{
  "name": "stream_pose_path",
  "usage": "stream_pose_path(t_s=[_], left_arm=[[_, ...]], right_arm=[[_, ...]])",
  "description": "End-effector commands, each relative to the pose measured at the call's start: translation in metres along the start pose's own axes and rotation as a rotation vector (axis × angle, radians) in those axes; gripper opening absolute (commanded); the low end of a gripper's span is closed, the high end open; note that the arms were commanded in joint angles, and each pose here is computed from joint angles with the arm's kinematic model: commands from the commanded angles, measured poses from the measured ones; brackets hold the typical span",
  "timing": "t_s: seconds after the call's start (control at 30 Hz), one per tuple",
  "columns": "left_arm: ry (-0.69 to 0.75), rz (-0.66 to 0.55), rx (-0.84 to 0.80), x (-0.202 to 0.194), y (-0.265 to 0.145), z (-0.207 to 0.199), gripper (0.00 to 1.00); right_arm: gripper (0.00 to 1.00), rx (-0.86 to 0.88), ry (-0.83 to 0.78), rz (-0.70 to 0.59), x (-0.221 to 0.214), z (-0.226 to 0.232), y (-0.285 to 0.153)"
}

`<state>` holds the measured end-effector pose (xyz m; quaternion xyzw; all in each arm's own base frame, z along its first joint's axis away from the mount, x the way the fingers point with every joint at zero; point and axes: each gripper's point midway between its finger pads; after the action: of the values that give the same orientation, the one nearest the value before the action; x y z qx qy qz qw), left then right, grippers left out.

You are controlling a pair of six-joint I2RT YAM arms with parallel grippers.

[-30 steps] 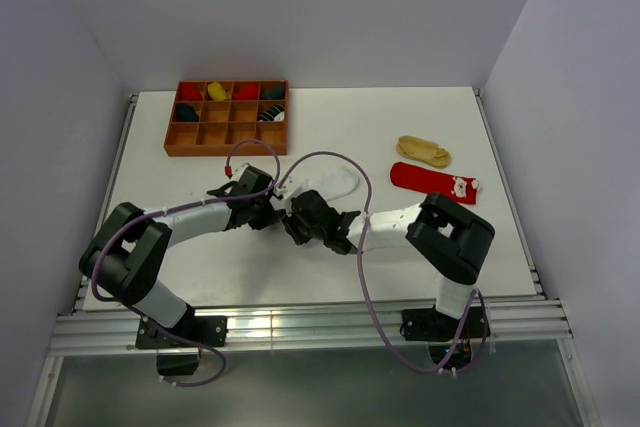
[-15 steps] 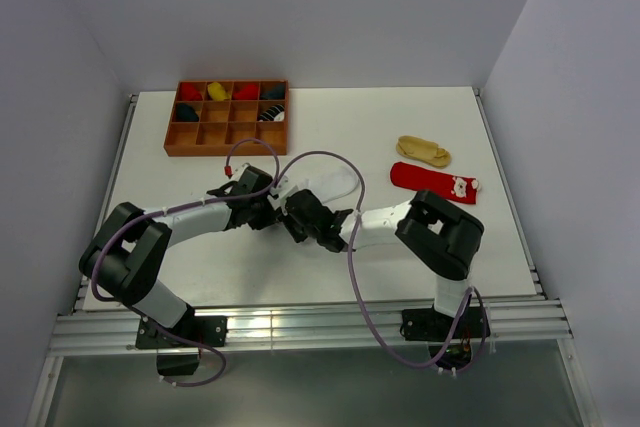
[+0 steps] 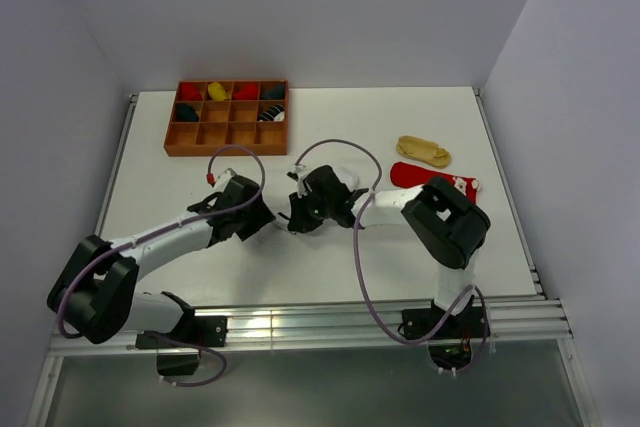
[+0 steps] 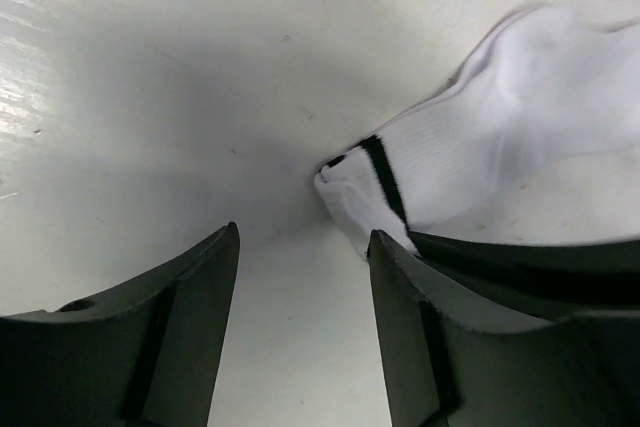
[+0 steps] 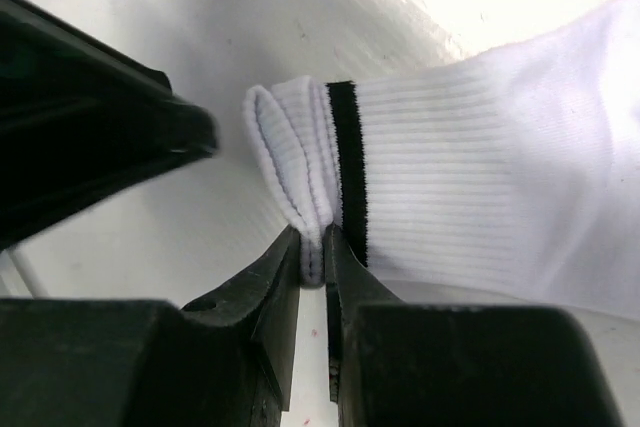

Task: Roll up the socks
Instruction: Roll the sock at the center of the board.

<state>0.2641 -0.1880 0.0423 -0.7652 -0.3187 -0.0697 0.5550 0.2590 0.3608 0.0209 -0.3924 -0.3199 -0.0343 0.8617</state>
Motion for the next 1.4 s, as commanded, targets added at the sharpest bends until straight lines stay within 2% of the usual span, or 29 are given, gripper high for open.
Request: stream_pose_path(t_s=[0.0, 0.07, 0.2, 0.5, 0.67, 1.13, 1.23, 1.37], left_arm=[[-0.058, -0.069, -0.038, 0.012, -0.011, -0.005, 0.60], [-0.072, -0.084, -0.061, 0.014, -0.015, -0.008, 0.60], [-0.077, -0.069, -0.072, 0.008, -0.013, -0.006, 0.58], [-0.095, -0.002, -0.097, -0.010, 0.000, -0.009, 0.56], [-0.092, 0.003, -0.087, -0.010, 0.006, -0.011, 0.55], [-0.059, 0.070, -0.002, -0.027, 0.031, 0.002, 0.41], [-0.050, 0.091, 0.021, -0.031, 0.035, 0.006, 0.37], [-0.019, 0.114, 0.069, -0.038, 0.039, 0.010, 0.31]], right_arm=[[0.00, 0.161, 0.236, 0.177, -0.026, 0.013, -0.006], [0.00, 0.260, 0.356, 0.189, -0.022, 0.017, -0.011], [0.00, 0.329, 0.551, 0.210, -0.021, 0.010, -0.012], [0.00, 0.290, 0.682, 0.259, -0.036, -0.008, 0.002], [0.00, 0.278, 0.707, 0.262, -0.040, -0.014, 0.005], [0.00, 0.241, 0.705, 0.255, -0.041, -0.021, 0.006], [0.03, 0.214, 0.695, 0.250, -0.040, -0.024, 0.006], [0.16, 0.164, 0.653, 0.242, -0.038, -0.028, 0.000]])
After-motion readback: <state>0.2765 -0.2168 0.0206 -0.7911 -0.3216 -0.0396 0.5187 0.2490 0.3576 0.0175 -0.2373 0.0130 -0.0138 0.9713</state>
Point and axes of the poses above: each gripper's point midway between its finger pads, its own y axis out along the fingers, its own z axis along the line the jaws close on, x = y × z, and after that the axes turned 11 degrees about y, right-handed
